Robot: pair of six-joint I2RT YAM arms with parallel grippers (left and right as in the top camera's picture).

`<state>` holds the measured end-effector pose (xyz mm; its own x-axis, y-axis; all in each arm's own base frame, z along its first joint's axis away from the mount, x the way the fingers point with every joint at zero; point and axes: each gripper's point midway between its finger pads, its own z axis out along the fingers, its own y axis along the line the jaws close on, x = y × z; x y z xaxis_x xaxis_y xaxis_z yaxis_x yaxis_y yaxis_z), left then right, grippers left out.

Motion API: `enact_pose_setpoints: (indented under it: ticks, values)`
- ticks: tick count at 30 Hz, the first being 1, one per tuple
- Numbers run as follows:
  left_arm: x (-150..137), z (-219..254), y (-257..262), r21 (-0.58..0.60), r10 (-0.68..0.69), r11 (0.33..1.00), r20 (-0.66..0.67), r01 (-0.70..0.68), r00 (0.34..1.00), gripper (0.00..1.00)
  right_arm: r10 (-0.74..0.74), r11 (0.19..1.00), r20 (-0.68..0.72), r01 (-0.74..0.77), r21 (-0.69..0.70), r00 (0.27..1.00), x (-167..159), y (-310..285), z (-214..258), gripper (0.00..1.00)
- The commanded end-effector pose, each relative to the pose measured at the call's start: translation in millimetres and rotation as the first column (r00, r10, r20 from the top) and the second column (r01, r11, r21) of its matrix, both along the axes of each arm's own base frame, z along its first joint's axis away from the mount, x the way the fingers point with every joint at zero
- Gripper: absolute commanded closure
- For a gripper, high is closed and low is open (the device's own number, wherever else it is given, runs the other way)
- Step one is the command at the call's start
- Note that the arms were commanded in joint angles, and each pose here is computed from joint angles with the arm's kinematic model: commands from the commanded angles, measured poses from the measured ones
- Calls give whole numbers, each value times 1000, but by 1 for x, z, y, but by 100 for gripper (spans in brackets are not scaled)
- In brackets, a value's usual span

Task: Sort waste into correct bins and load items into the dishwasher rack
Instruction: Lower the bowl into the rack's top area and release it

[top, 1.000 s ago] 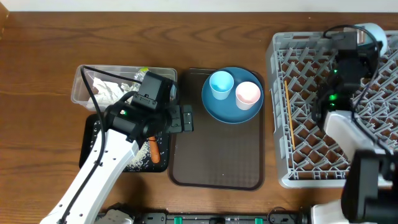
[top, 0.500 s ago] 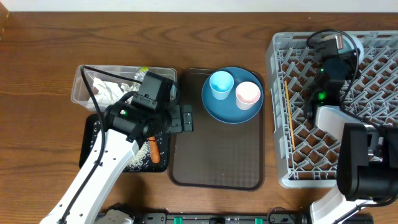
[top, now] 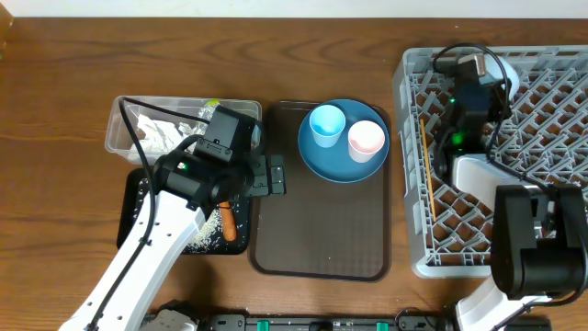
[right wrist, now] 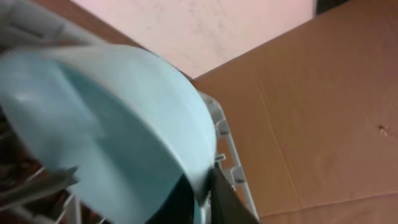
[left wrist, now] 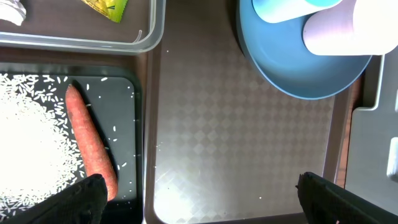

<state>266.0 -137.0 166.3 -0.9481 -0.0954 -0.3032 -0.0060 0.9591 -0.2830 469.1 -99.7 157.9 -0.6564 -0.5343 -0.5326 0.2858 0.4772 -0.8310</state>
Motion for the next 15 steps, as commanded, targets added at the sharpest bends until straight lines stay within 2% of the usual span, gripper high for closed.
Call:
enact_pose_setpoints:
  ticks: [1,7,9,12,15]
  values:
    - [2,6,1,-4,4,1000,17,-3,1000,0,-6,1000,-34,6,-9,999,-5,17,-14,82]
    - [2,6,1,-4,3,1000,16,-3,1000,0,-45,998,-52,43,-56,998,-13,30,-11,73]
    - [2,6,1,-4,4,1000,17,-3,1000,0,-54,997,-52,50,-66,997,-15,35,-9,63]
    - [2,6,1,-4,3,1000,16,-3,1000,0,-67,994,-59,62,-92,996,-20,46,-7,59]
    - [2,6,1,-4,3,1000,16,-3,1000,0,-56,991,-79,46,-124,995,-22,62,-5,47]
